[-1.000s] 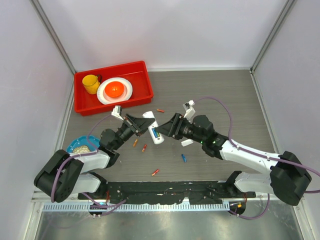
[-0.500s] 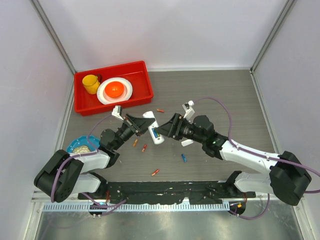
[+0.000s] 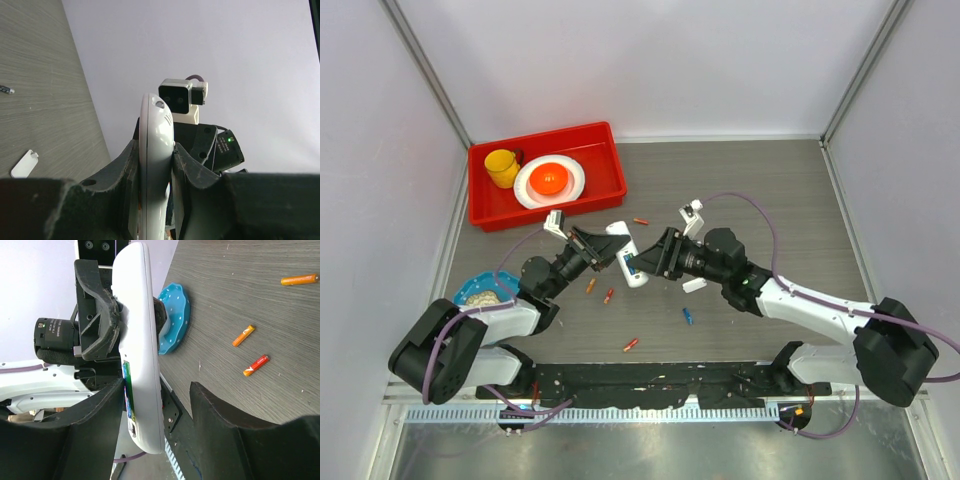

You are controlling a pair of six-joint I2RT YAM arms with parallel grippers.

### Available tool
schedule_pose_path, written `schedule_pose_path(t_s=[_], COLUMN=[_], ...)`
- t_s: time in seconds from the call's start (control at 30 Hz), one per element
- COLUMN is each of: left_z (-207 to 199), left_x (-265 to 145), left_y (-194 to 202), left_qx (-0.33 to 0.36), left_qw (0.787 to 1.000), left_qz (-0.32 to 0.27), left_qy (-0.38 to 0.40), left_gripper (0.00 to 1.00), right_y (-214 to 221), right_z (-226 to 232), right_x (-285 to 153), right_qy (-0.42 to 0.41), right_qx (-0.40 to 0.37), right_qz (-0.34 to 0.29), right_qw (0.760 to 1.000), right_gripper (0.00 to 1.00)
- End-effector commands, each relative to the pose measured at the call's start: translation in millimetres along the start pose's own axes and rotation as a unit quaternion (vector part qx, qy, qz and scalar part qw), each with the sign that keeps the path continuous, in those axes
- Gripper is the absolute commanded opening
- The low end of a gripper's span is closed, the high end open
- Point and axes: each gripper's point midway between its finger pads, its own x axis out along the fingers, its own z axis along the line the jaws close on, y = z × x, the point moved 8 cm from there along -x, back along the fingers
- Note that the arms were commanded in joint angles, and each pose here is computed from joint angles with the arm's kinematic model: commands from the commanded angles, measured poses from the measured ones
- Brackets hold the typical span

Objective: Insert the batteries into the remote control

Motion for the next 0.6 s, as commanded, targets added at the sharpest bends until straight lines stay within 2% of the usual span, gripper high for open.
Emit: schedule_pose_path(t_s=[0.0, 0.17, 0.27, 0.33, 0.37, 0.47, 0.57], left_z=[-59, -62, -62, -61, -60, -53, -46], left_x=[2, 2, 1, 1, 1, 0, 0], left_y=[-7, -8, -8, -7, -7, -6, -5], left_qx=[0.04, 0.039, 0.04, 0.041, 0.041, 0.042, 0.04], left_qw=[0.986, 0.985, 0.985, 0.986, 0.986, 0.988, 0.989], left_qz=[-0.013, -0.014, -0.013, -0.013, -0.014, -0.013, -0.012], left_qy=[0.159, 0.165, 0.165, 0.163, 0.161, 0.15, 0.139], left_gripper=[0.0, 0.0, 0.0, 0.0, 0.0, 0.0, 0.0], right_y=[-2, 0, 0, -1, -2, -8, -15], right_z=[-2, -9, -10, -8, -6, 6, 15], right_x=[6, 8, 9, 8, 7, 3, -3], right_qy=[0.012, 0.029, 0.032, 0.023, 0.017, -0.001, -0.018], right_qx=[-0.011, -0.006, -0.004, -0.004, -0.004, -0.007, -0.009], right_qz=[0.015, 0.017, 0.019, 0.014, 0.012, -0.006, -0.023], right_qw=[1.0, 0.999, 0.999, 1.0, 1.0, 1.0, 1.0], right_gripper=[0.57, 0.45, 0.44, 0.47, 0.54, 0.64, 0.65])
